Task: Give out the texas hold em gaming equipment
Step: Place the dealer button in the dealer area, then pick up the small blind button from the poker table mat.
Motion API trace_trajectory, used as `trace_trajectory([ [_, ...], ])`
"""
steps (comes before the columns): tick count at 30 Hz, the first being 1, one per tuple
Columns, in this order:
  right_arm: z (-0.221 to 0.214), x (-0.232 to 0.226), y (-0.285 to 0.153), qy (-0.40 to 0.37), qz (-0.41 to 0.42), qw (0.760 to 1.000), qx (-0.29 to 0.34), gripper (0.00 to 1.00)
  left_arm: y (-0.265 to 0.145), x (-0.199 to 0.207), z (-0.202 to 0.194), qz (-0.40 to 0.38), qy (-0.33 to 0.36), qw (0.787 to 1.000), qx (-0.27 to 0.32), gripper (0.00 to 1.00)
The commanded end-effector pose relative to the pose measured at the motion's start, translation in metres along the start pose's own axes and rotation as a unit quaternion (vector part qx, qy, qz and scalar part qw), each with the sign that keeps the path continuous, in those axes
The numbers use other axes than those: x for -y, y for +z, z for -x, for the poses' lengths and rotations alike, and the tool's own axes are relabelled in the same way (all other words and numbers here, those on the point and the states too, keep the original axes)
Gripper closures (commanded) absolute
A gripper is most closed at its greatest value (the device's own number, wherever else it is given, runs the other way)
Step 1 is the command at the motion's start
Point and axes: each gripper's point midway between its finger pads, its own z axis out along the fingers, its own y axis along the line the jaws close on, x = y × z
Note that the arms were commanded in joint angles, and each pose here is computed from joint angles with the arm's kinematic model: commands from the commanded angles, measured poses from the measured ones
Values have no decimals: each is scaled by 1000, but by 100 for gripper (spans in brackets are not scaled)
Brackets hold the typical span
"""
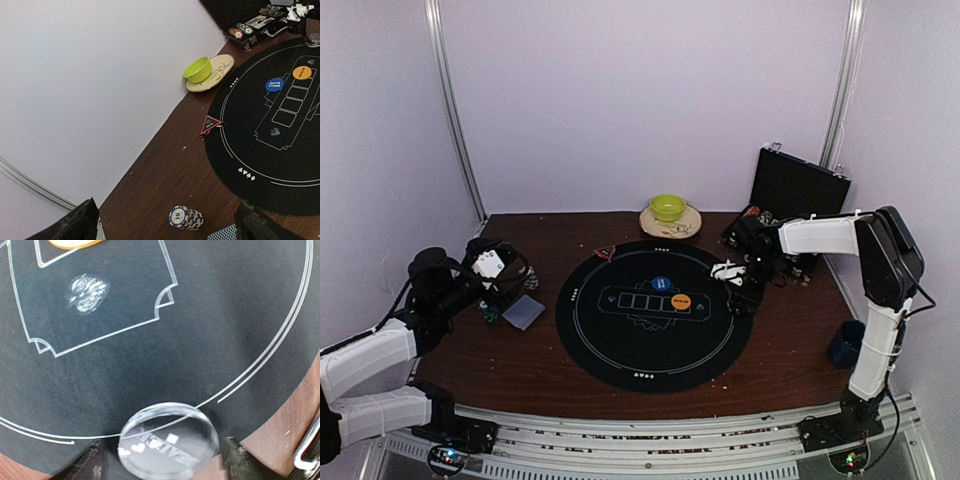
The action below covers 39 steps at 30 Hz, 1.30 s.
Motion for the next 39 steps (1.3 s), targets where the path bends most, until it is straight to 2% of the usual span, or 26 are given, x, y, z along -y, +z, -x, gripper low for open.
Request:
trace_trajectory([
  [1, 1, 3, -8, -11, -5, 1000, -2, 8, -1, 0, 1, 1, 5, 1000, 8, 2],
  [2, 5, 5, -16, -12, -11, 1000, 7, 2, -2, -1, 2, 2, 7, 1000, 8, 2],
  [3, 11, 7, -25, -15, -19, 1000, 18, 0, -2, -1, 2, 3, 7, 1000, 8, 2],
  [9, 82, 17, -90, -33, -83, 990, 110, 0, -2, -1, 2, 4, 9, 1000, 9, 2],
  [14, 148, 13, -109, -24, -114, 980, 163, 0, -1, 0, 0, 1, 9, 1000, 6, 2],
  [16, 179, 20, -100, 30, -129, 973, 191, 0, 0, 1, 0, -2, 9, 1000, 6, 2],
  [21, 208, 21, -70, 96, -113, 965, 217, 0, 0, 2, -1, -3, 10, 1000, 6, 2],
  [28, 210, 24, -21, 115, -98, 974, 168, 0, 1, 2, -2, -3, 12, 1000, 3, 2],
  [39, 217, 2, 15, 114, -26, 980, 161, 1, 4, 6, -7, -12, 12, 1000, -3, 2],
])
